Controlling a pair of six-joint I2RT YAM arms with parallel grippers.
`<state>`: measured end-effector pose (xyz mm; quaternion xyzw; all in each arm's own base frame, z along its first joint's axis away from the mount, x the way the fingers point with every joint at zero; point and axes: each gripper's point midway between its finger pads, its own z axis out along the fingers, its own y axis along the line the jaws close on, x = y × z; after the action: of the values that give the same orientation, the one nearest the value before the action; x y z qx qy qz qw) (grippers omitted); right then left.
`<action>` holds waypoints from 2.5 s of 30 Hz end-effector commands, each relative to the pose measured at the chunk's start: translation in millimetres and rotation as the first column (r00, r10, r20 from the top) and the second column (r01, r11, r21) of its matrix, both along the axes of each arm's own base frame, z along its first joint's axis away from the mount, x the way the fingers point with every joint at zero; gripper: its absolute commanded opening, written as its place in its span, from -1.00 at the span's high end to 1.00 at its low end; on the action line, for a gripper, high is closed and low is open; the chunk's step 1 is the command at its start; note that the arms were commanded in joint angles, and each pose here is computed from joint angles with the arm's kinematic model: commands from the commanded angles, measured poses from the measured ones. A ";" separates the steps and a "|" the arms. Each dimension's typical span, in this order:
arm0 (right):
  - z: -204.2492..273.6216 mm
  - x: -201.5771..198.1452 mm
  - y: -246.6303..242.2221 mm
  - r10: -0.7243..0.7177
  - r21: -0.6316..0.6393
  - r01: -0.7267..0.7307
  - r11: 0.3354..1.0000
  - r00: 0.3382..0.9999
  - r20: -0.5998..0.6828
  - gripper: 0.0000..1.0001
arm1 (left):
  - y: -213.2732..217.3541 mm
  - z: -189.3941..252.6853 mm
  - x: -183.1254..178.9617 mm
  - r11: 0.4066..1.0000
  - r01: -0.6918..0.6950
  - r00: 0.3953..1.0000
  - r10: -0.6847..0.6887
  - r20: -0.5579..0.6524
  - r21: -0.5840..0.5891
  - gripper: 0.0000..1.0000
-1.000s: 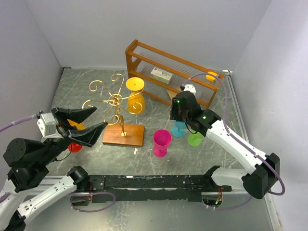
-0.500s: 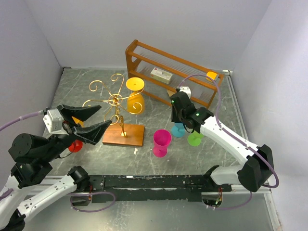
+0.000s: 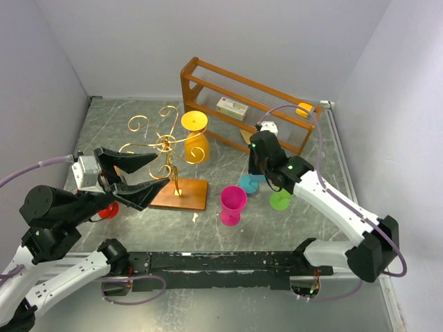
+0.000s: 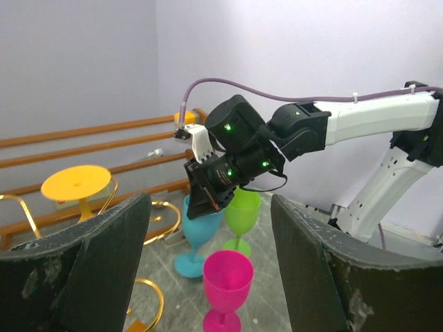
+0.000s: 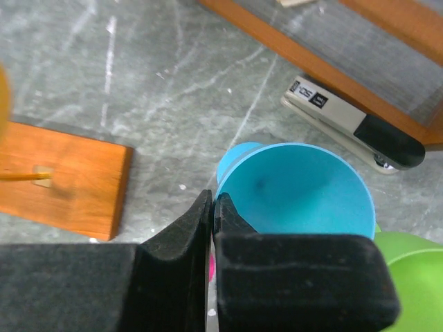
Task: Place the wine glass upside down on the wine glass rack
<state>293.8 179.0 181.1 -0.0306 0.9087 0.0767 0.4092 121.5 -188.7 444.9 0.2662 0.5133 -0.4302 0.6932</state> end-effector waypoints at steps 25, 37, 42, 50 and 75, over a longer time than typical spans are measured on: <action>248.7 -89.0 -67.0 -0.349 0.632 -0.327 0.703 0.615 0.707 1.00 | -87.6 57.1 14.1 0.865 0.345 0.873 -0.438 -0.213 -0.364 -0.57; 291.1 -109.2 -49.9 -0.339 0.643 -0.516 0.566 0.565 0.752 1.00 | -127.1 67.5 47.3 0.744 0.393 0.792 -0.572 -0.212 -0.540 -0.24; 305.2 -115.5 -49.3 -0.373 0.659 -0.569 0.492 0.546 0.750 1.00 | -141.8 63.8 79.6 0.782 0.201 0.821 -0.464 -0.334 -0.591 -0.12; 315.5 -119.3 -36.8 -0.350 0.650 -0.627 0.429 0.549 0.759 1.00 | -169.4 44.6 102.9 0.781 0.052 0.785 -0.418 -0.458 -0.623 -0.12; 304.0 -135.1 -18.2 -0.222 0.622 -0.677 0.394 0.586 0.779 1.00 | -168.0 60.0 115.0 0.670 -0.022 0.796 -0.438 -0.419 -0.742 -0.10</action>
<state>166.8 152.0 486.1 0.0432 0.4307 0.5704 0.6981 242.6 -368.9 480.6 -0.0940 0.4909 -0.7148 0.4891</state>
